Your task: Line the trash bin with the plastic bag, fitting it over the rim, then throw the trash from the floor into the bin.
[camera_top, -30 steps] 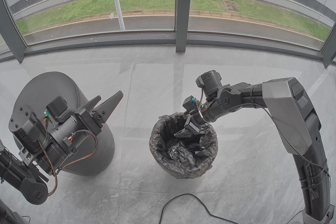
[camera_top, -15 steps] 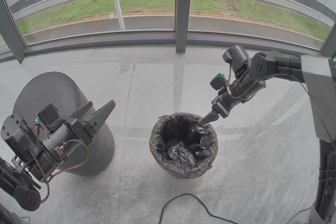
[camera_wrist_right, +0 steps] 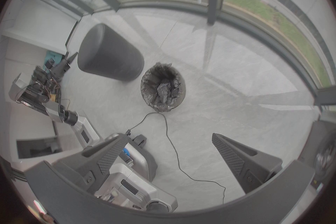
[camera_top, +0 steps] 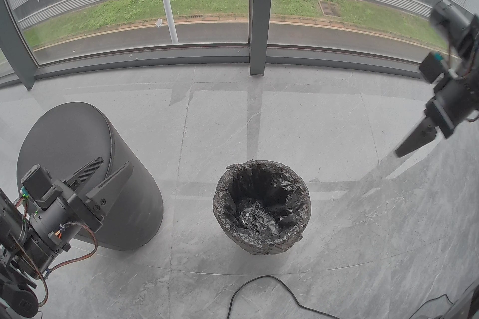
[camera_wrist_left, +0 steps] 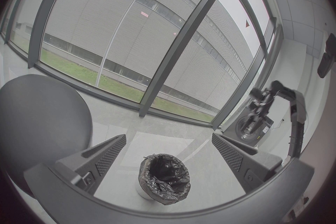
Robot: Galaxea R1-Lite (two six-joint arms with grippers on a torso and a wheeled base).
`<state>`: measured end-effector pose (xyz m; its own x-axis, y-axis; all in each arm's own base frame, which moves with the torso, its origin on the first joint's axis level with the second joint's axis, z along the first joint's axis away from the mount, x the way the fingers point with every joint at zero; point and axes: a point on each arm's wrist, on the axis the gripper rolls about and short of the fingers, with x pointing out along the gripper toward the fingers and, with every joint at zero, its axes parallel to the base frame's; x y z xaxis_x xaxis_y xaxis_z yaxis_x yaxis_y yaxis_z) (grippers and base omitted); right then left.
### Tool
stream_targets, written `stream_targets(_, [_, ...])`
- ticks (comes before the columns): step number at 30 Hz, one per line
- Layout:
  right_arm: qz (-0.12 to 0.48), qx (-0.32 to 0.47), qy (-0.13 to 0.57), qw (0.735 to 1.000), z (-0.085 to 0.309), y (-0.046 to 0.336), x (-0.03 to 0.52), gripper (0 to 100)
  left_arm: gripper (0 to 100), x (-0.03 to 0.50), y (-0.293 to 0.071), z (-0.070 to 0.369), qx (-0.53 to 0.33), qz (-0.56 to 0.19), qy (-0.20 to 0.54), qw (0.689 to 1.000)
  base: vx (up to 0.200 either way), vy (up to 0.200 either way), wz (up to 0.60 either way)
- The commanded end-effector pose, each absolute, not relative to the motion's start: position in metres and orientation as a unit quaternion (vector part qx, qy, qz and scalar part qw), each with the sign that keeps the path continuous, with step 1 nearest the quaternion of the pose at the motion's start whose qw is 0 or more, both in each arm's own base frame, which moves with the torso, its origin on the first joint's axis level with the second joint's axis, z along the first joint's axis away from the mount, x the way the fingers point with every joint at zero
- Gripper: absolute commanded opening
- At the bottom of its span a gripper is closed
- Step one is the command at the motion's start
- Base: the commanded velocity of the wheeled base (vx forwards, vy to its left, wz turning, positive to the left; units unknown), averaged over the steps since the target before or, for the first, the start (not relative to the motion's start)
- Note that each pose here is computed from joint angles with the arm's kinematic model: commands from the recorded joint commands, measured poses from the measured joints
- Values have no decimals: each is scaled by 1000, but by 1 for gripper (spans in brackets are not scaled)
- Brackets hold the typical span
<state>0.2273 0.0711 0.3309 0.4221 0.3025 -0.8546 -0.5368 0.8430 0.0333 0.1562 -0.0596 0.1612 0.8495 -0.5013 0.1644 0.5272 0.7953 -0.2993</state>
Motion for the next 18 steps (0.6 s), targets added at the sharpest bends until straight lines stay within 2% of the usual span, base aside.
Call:
stream_targets(1, [61,-50,65,995,355,-21,-171,100,100,100,-22,173,-144,-201,-102,964,0,0,0])
stream_targets(2, [50,-51,44,997,336,-19,-181,100,100,98,-20,172,-143,-193,-98,966,0,0,0])
stream_targets(3, [50,-51,44,997,336,-19,-181,100,100,98,-20,172,-143,-193,-98,966,0,0,0])
stream_targets(4, [20,-49,1,999,292,-9,-175,100,100,91,-15,170,-141,-173,-92,971,0,0,0])
stream_targets(5, [7,-52,-34,998,275,-5,-168,100,100,88,-14,169,-141,-166,-90,972,0,0,0])
stream_targets(7, [-14,-50,-103,993,241,-1,-138,100,100,81,-11,167,-141,-154,-86,974,0,0,0])
stream_targets(9, [-32,-46,-137,989,214,-2,-106,100,100,73,-9,165,-144,-144,-81,976,0,0,0])
stream_targets(11, [-41,-45,-141,988,207,-2,-98,100,100,71,-8,164,-145,-140,-79,976,0,0,0])
stream_targets(12, [-66,-43,-129,989,178,-3,-68,100,100,57,-6,158,-145,-126,-69,979,0,0,0])
stream_targets(15, [-87,-31,-88,992,132,-3,-40,100,100,36,-5,146,-145,-119,-56,981,0,0,0])
stream_targets(18, [-164,-6,-39,986,84,-7,-24,100,100,12,-5,126,-144,-115,-32,982,0,0,0])
